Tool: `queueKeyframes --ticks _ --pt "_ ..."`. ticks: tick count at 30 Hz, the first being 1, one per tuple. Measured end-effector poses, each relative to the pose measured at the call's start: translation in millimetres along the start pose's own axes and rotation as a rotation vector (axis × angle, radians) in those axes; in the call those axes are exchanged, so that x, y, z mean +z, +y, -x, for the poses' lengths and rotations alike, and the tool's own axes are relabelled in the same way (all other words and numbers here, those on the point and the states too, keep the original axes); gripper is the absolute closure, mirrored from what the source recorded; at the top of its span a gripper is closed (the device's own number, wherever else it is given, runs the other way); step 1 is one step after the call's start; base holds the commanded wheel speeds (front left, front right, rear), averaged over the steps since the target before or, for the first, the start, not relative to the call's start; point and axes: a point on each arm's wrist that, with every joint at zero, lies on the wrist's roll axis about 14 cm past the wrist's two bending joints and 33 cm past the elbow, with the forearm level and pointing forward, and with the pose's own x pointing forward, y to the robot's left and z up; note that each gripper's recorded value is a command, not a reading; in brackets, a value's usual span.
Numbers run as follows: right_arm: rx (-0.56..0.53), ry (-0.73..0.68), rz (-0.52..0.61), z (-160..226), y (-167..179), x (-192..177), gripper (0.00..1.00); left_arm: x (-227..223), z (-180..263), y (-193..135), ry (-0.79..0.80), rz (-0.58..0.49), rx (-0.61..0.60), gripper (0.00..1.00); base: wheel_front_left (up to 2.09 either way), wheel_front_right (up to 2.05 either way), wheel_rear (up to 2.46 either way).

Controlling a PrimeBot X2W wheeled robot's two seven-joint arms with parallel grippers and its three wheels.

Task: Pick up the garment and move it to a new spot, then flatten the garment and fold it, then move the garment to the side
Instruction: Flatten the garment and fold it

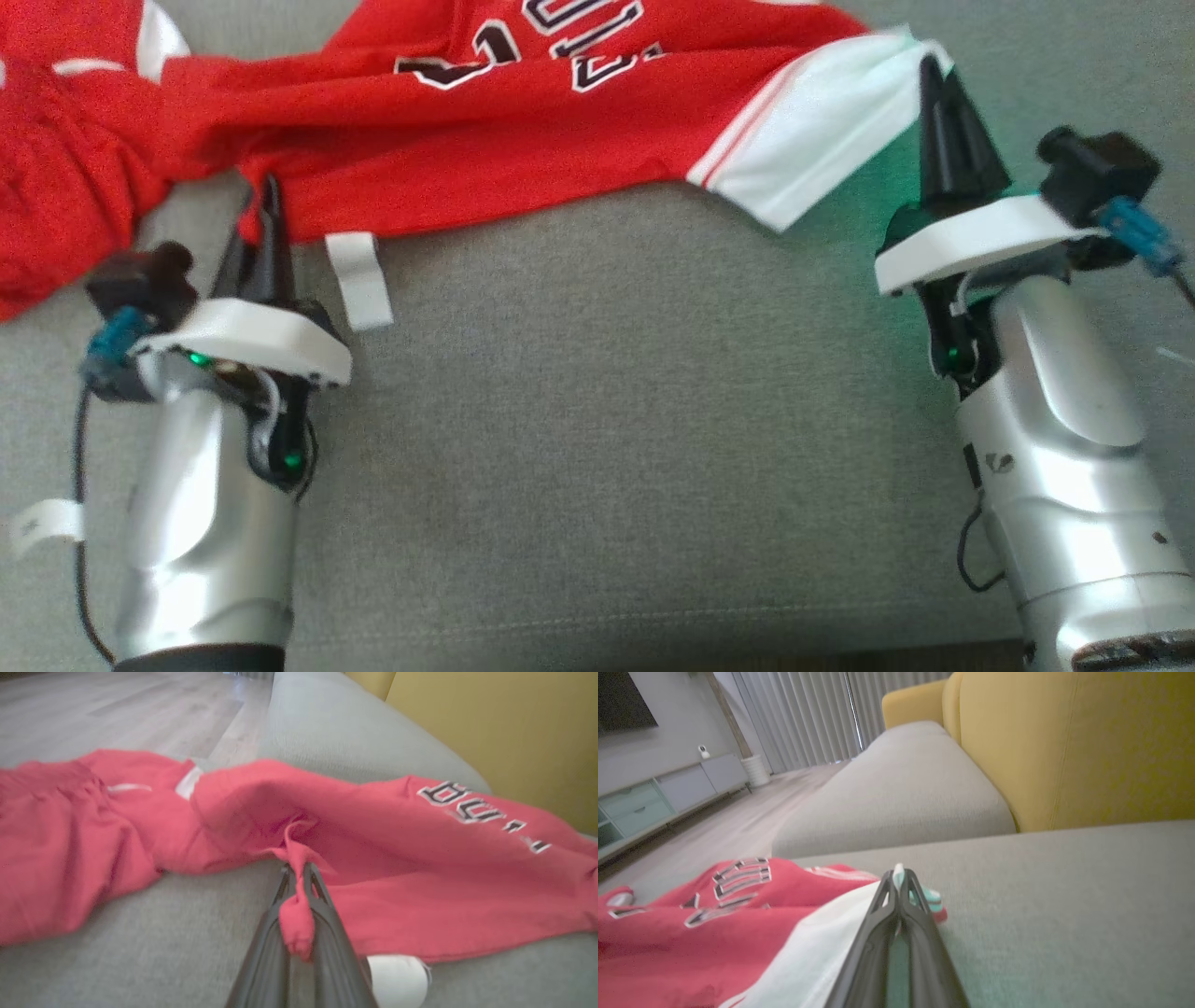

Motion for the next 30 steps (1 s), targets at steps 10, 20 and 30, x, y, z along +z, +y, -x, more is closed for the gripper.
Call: queueKeyframes --ticks 10,20,30 --pt "0.027 -0.346 -0.069 30.6 12.4 128.5 1.0 133.8 16.1 -10.4 -0.356 -0.074 -0.04 1.0 0.0 0.0 0.0" --pt "0.08 -0.76 0.035 96.4 23.0 304.4 1.0 282.4 62.8 -37.7 -0.709 -0.2 -0.111 1.0 0.0 0.0 0.0" --pt "0.028 -0.834 0.231 83.1 14.2 387.9 1.0 331.8 30.9 -64.6 -0.7 -0.31 -0.164 1.0 0.0 0.0 0.0"
